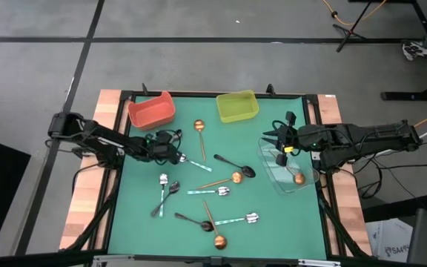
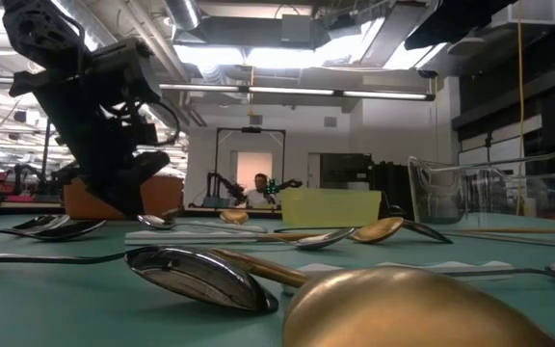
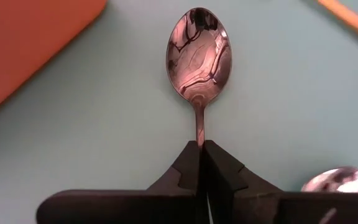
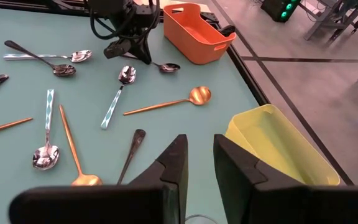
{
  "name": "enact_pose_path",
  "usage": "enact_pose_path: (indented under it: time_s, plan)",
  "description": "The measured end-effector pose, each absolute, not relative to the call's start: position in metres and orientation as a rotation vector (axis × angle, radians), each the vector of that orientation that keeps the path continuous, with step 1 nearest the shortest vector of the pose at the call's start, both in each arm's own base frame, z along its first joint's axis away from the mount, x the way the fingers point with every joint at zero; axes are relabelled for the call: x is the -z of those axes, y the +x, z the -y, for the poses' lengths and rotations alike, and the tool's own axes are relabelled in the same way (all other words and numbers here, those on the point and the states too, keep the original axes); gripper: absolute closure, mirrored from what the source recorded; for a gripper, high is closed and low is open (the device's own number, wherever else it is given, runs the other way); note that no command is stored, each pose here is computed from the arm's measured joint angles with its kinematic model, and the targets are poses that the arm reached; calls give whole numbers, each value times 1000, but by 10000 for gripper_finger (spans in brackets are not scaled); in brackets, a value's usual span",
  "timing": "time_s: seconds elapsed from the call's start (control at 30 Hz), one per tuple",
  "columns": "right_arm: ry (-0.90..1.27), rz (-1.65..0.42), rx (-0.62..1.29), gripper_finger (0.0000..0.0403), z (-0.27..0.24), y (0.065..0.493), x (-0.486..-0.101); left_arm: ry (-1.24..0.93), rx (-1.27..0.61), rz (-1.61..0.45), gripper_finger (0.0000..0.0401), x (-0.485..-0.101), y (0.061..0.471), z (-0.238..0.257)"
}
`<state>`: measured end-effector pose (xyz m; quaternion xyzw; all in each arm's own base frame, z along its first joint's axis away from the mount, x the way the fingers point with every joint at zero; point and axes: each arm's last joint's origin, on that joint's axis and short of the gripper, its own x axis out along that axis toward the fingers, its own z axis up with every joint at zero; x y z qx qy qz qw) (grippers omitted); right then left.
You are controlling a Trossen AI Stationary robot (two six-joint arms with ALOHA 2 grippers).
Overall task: Sort silverware by color (type)
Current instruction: Put the top left black spoon into the orange bin
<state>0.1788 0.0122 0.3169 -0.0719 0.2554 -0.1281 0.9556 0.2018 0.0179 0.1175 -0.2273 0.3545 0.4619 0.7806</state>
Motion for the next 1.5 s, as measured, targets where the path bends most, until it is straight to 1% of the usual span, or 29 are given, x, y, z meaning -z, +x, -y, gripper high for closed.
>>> enact_pose_path:
  time_s: [0.43,0.67,0.83,1.07,1.3,1.5]
  plan:
    - [-146,-519,260,336,-12,179,-317,-544,-954,-632,397,-143,199,-18]
    - [-146,-519,260,336,-12,179,-317,-486,-876,-551,397,-163,198,-18]
    - [-146,-519,260,336,-12,179,-317,-412,-826,-490,397,-179,196,-20]
    - [-146,-519,260,336,-12,179,-317,-327,-833,-433,397,-198,190,-33]
    - [-146,-519,260,336,-12,179,-317,-139,-860,-437,397,-225,190,-53]
    - [-146,-519,261,336,-12,179,-317,-5,-918,-505,397,-241,186,-74]
